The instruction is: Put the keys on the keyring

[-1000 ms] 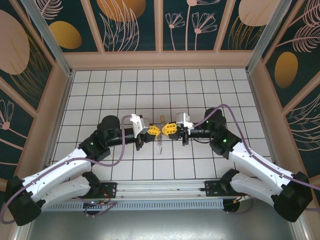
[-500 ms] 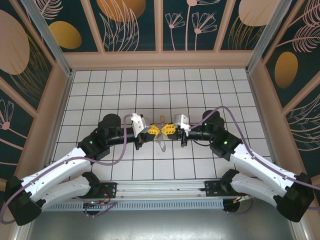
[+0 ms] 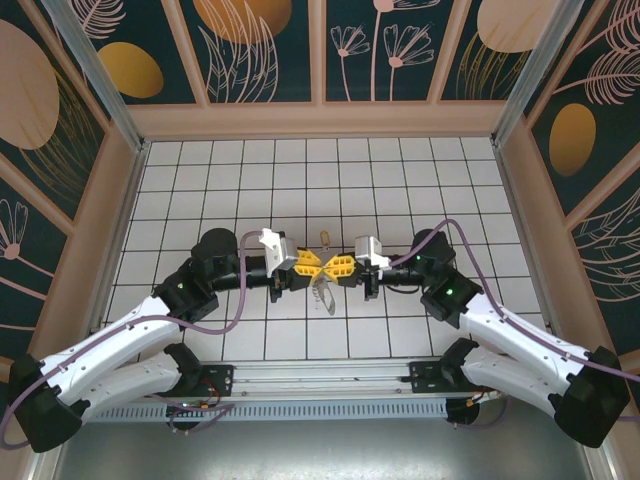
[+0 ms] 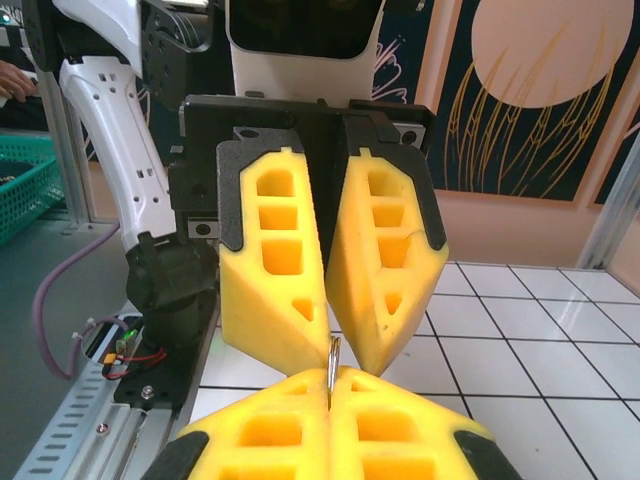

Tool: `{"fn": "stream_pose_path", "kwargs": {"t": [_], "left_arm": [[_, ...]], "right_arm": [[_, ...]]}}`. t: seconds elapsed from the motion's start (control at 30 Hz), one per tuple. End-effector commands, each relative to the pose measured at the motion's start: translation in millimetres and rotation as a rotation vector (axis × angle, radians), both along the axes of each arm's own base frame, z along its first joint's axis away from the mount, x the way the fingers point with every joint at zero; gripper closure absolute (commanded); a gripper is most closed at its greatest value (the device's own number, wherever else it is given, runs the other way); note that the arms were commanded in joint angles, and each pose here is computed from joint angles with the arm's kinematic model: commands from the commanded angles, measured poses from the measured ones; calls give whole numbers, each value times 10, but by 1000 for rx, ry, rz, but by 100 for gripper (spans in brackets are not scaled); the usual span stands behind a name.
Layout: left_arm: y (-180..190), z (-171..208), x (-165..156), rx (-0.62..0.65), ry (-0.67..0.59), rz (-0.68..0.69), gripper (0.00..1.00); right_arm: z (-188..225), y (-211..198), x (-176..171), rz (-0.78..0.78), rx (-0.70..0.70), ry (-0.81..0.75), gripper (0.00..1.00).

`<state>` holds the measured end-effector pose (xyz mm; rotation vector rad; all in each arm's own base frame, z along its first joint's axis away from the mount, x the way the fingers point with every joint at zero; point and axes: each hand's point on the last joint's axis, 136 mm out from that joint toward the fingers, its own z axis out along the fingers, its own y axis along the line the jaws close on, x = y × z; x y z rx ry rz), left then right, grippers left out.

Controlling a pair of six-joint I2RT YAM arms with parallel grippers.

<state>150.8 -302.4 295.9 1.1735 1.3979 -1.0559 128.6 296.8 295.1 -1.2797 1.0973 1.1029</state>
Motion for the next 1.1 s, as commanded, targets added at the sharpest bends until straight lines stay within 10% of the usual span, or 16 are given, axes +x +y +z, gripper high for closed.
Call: {"fn": "stream_pose_path", "kwargs": {"t": [0.0, 0.27, 0.33, 0.47, 1.07], "left_arm": [[-5, 101, 26, -41, -27, 11, 86], [31, 138, 63, -37, -49, 44, 100], [73, 147, 107, -20, -64, 82, 100], [113, 138, 188, 42, -78, 130, 100], [176, -140, 273, 314, -13, 147, 100]], "right_arm": [[174, -5, -195, 103, 87, -50, 100], [162, 31, -100, 54, 64, -39, 99], [89, 35, 49, -49, 9, -17, 74], [-120, -7, 367, -287, -136, 5, 57], [-83, 98, 265, -365, -276, -29, 72]]}}
